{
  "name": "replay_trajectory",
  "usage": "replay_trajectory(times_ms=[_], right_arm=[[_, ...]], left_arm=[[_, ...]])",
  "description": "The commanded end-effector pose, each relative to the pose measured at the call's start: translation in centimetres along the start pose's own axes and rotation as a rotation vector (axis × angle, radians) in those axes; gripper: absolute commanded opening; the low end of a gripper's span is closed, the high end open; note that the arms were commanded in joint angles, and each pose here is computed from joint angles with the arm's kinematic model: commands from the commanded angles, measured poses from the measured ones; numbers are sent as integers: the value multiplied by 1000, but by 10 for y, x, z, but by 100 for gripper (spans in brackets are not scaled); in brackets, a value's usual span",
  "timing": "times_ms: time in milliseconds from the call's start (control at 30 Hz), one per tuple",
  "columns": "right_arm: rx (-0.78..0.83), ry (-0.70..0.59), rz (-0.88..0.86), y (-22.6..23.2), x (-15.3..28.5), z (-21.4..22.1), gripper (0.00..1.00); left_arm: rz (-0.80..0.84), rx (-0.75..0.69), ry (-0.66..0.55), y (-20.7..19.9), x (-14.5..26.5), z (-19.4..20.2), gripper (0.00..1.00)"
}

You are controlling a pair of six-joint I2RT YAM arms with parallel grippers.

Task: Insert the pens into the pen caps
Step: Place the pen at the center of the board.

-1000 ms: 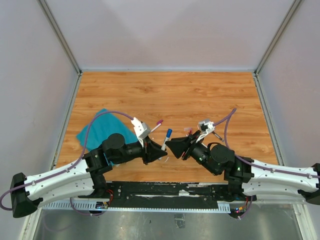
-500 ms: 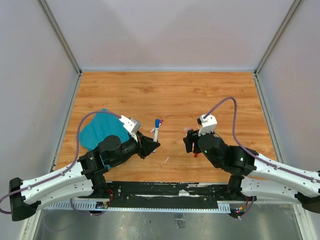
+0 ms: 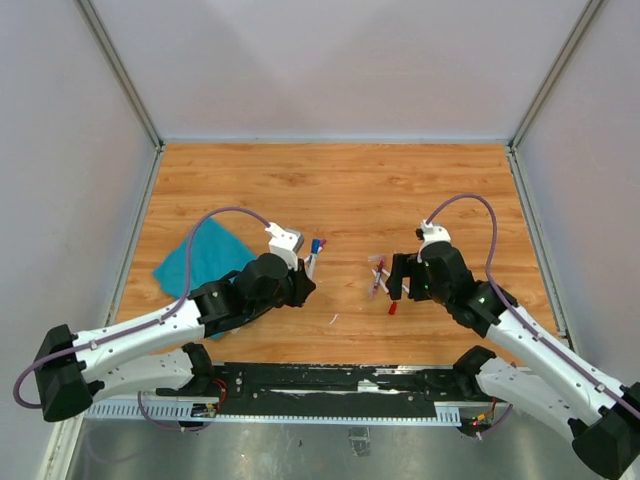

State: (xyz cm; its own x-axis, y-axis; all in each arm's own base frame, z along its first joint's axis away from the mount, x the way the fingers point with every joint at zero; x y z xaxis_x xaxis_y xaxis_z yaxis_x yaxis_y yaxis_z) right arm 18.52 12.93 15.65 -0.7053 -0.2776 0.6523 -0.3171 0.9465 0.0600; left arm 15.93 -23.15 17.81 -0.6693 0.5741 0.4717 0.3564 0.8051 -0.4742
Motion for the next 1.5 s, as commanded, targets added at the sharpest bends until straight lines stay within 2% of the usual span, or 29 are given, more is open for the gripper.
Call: replay_trajectory(times_ms=[0, 167, 333, 700, 867, 1067, 1267, 1467], right_arm=[[-34, -68, -149, 14, 4, 2, 87], [-77, -49, -140, 12, 7, 11, 92], [-42, -8, -112, 7, 13, 14, 97], [-17, -103, -148, 7, 23, 6, 99], [-2, -93, -182, 9, 22, 14, 99], [-4, -40, -189, 11, 20, 23, 98], [-7, -19, -180, 10, 18, 28, 99], [1, -8, -163, 7, 18, 30, 99]], left_arm=[[-80, 56, -26, 8, -12, -17, 0], [-175, 76, -16, 27, -34, -32, 0], [-230, 59, -6, 38, -56, -57, 0], [-366, 43, 34, 83, -95, -94, 0], [-442, 56, 114, 113, -115, -97, 1], [-476, 106, 137, 139, -137, -102, 1], [-500, 105, 218, 153, -168, -89, 1], [-538, 131, 253, 163, -180, -78, 5]])
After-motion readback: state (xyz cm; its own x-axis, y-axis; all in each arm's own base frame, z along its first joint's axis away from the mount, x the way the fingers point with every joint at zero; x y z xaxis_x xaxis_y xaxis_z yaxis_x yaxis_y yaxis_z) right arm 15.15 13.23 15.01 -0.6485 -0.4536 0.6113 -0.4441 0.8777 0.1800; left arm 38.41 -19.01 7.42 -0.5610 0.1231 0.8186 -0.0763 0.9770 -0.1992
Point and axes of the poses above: each gripper's point midway between its finger pads, its own x axis back along the fingers, its own y axis along the line the jaws close on, z = x × y, the point moved 4 cm from there along x, back along the fingers, and after that the axes turned 10 degrees about x, right-handed, at the moved point
